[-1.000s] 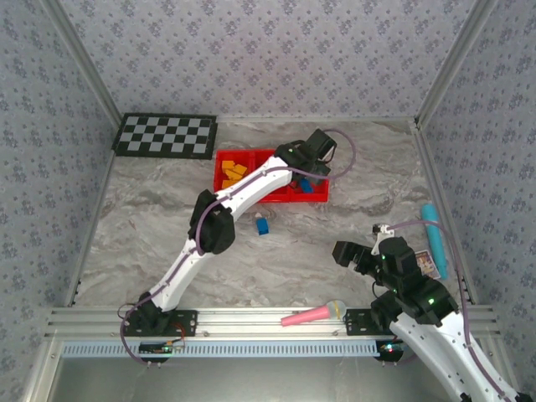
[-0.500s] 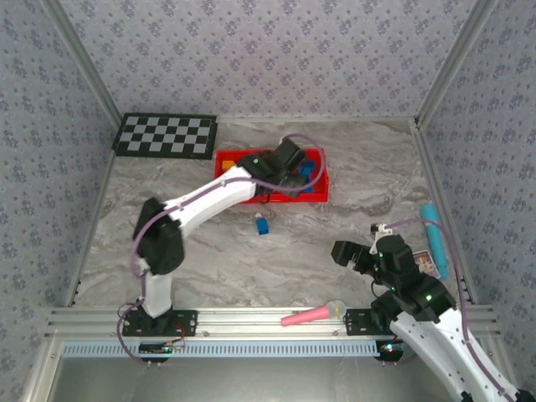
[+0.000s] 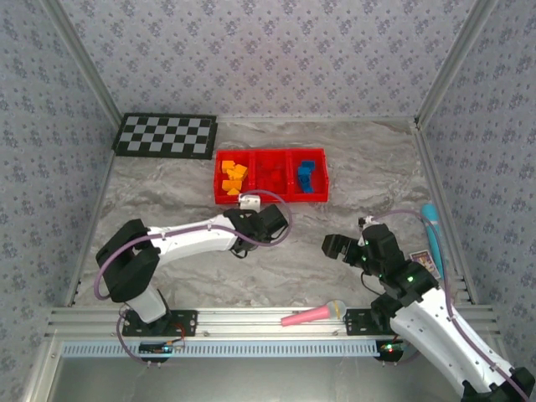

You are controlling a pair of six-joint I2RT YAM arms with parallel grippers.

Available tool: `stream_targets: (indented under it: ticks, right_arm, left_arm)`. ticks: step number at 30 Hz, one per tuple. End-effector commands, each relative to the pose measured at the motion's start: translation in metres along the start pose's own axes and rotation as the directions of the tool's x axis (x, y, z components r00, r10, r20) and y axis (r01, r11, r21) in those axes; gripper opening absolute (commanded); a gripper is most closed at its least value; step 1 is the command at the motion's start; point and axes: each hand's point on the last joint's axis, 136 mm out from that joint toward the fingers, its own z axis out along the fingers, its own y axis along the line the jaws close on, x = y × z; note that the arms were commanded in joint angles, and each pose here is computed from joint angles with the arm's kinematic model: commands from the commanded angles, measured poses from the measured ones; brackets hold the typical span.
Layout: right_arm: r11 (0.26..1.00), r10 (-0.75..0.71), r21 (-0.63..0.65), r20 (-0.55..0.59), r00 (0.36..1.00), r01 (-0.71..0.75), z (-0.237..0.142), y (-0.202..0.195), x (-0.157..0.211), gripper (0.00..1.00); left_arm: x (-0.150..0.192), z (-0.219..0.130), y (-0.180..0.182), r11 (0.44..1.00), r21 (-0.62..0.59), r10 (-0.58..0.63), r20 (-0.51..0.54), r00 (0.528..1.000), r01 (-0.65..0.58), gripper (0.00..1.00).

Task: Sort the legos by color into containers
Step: Pick up the lego from the center of the table.

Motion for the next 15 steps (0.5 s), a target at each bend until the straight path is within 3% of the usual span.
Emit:
stream_targets:
  ticks: [1, 11, 15]
  right_arm:
    - [1.0, 0.029, -0.013, 0.013, 0.999, -0.029, 0.0, 0.001, -0.001, 1.0]
    - [0.999, 0.047, -0.004, 0.001, 0.999, -0.047, -0.009, -0.008, 0.01, 1.0]
    - [0.999, 0.033, -0.003, -0.006, 0.999, -0.033, -0.011, -0.009, 0.011, 1.0]
  left_arm:
    - [-0.012, -0.01, -0.01, 0.994, 0.019, -0.112, 0.029, 0.993, 0.112, 0.97]
    - [-0.002, 0.009, -0.019, 0.971, -0.135, -0.206, -0.035, 0.978, 0.2, 0.97]
    - [0.005, 0.02, -0.028, 0.965, -0.117, -0.241, -0.054, 0.969, 0.233, 0.95]
